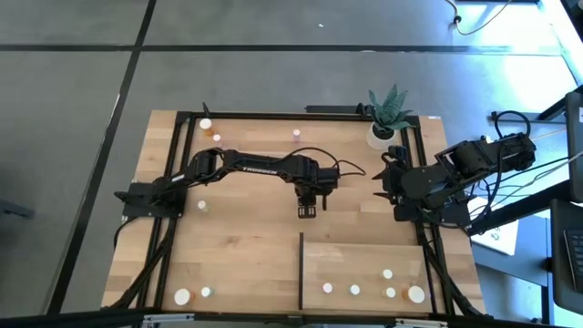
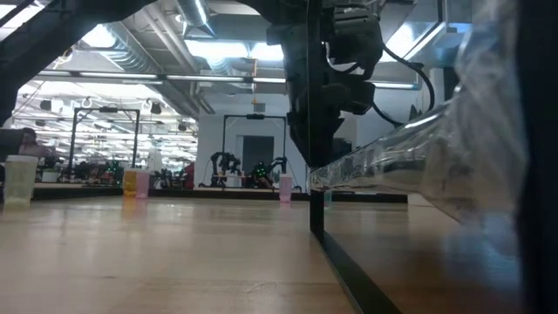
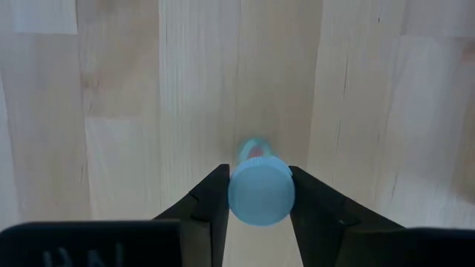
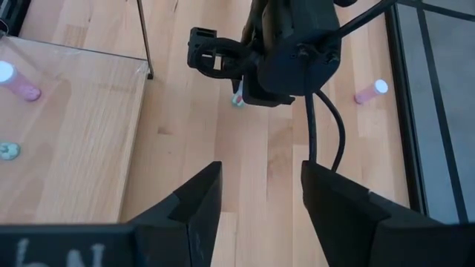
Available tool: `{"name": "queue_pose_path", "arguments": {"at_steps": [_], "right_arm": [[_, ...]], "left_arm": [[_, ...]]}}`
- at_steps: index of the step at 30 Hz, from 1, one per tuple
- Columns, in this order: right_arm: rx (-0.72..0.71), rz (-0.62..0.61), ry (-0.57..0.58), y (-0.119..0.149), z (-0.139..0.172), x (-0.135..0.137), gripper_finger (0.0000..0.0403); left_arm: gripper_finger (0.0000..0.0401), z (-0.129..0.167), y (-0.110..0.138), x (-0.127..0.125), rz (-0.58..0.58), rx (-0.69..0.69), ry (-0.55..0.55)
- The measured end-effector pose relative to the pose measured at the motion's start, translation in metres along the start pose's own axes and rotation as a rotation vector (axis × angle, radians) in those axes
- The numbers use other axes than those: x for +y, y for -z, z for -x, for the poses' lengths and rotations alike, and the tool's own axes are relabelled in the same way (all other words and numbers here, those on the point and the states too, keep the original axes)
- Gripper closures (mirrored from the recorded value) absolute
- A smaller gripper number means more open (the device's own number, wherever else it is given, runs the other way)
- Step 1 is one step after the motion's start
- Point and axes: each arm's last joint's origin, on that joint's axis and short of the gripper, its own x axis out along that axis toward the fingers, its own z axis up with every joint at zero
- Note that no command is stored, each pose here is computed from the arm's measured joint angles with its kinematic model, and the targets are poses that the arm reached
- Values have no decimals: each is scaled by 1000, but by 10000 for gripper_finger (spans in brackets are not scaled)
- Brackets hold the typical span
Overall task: Pick and place medicine bottles onto shelf by color
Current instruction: Put the top green pill bottle on the shelf aligned with the other green pill bottle
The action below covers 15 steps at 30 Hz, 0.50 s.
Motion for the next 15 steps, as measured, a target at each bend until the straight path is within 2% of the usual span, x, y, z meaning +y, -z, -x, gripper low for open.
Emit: {"name": "queue_pose_path", "arguments": {"at_steps": [7,15], "right_arm": [[0,1,0,0,0,0,216],[0,2,0,0,0,0,216]], "left_arm": [[283,-1,0,0,14,-4,1],[282,-1,0,-2,-64,-4,2]]}}
